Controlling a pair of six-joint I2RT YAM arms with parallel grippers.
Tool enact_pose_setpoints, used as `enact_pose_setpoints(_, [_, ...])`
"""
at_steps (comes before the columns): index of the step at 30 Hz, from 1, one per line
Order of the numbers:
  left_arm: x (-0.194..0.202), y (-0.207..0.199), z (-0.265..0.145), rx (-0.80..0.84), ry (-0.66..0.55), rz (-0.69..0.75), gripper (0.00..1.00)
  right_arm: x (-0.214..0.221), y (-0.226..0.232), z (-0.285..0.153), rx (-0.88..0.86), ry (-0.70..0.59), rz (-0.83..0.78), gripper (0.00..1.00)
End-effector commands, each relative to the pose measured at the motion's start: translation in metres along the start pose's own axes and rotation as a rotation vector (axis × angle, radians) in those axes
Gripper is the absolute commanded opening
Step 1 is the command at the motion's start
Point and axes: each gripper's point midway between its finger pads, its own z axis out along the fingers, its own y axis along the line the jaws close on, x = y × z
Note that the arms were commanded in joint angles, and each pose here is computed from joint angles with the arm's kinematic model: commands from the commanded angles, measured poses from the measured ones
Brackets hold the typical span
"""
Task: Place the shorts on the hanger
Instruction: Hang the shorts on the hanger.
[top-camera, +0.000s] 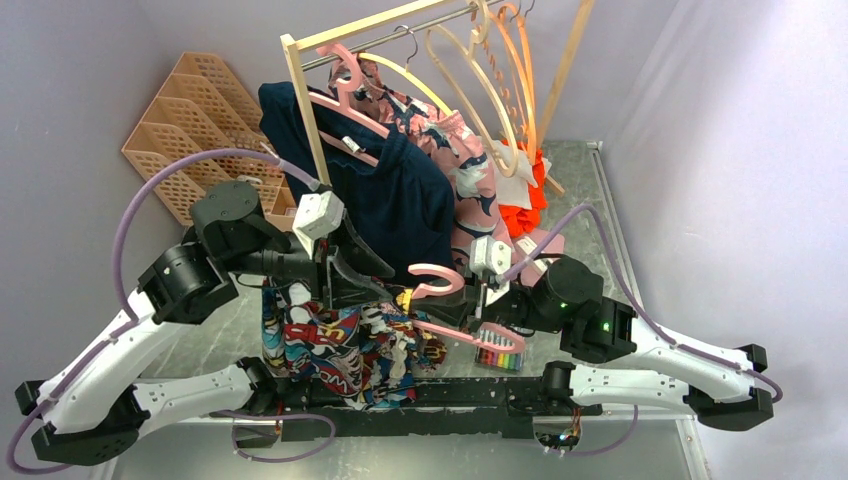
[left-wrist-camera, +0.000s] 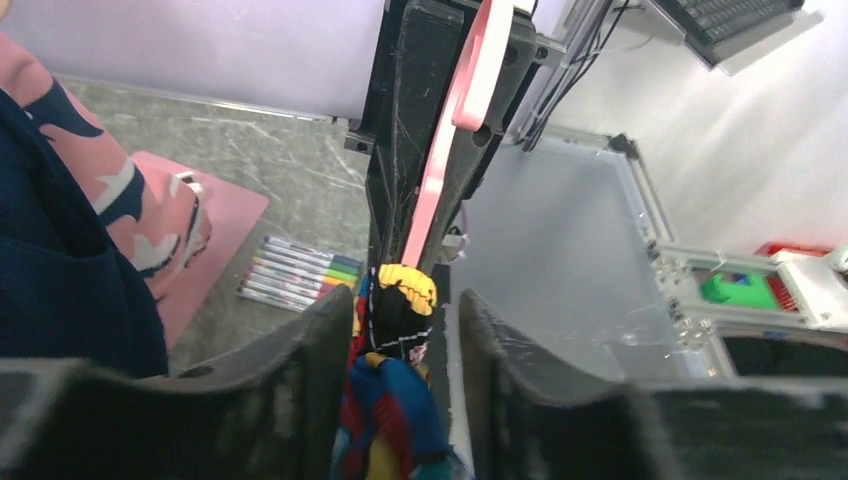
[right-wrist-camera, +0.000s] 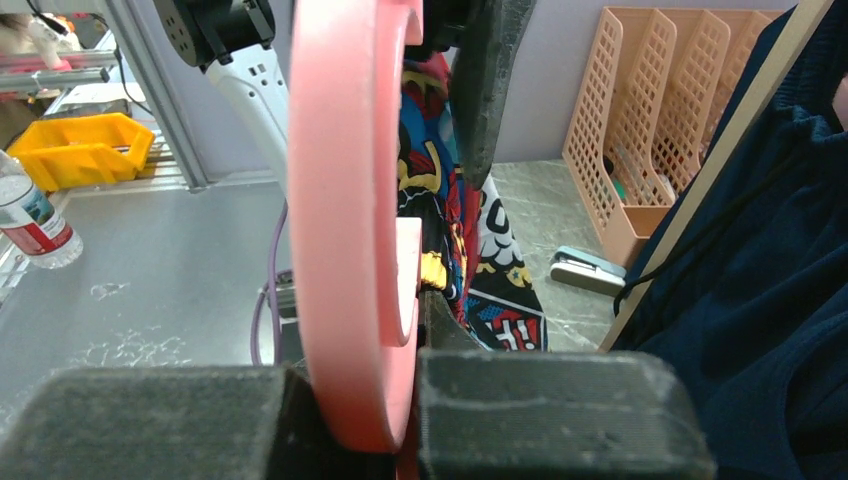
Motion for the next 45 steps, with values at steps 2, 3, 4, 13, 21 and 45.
enact_pose_setpoints(2, [-0.026,-0.012,-0.022,-0.056,-0.067,0.081,0.87,-0.04,-0.003,-0.004,0.02,-0.128,-0.013,0.0])
enact_pose_setpoints(3, [-0.032,-0.015,-0.027,-0.068,-0.083,0.102,0.97,-0.039,-0.003,-0.004,0.02,-0.128,-0.013,0.0])
enact_pose_setpoints(4, [-0.039,-0.017,-0.032,-0.083,-0.102,0.124,1.0,-0.039,-0.003,-0.004,0.021,-0.128,-0.013,0.0])
enact_pose_setpoints(13, [-0.003,-0.005,-0.036,-0.12,0.078,0.117,1.0,-0.044,-0.005,-0.004,0.025,-0.124,-0.013,0.0])
enact_pose_setpoints(21, [0.034,0.021,-0.027,-0.171,0.184,0.098,0.99,-0.038,-0.008,-0.004,0.042,-0.062,-0.01,0.0])
enact_pose_setpoints(45, [0.059,0.028,0.013,-0.043,0.318,0.133,0.38,-0.025,-0.002,0.005,-0.002,-0.015,-0.017,0.0])
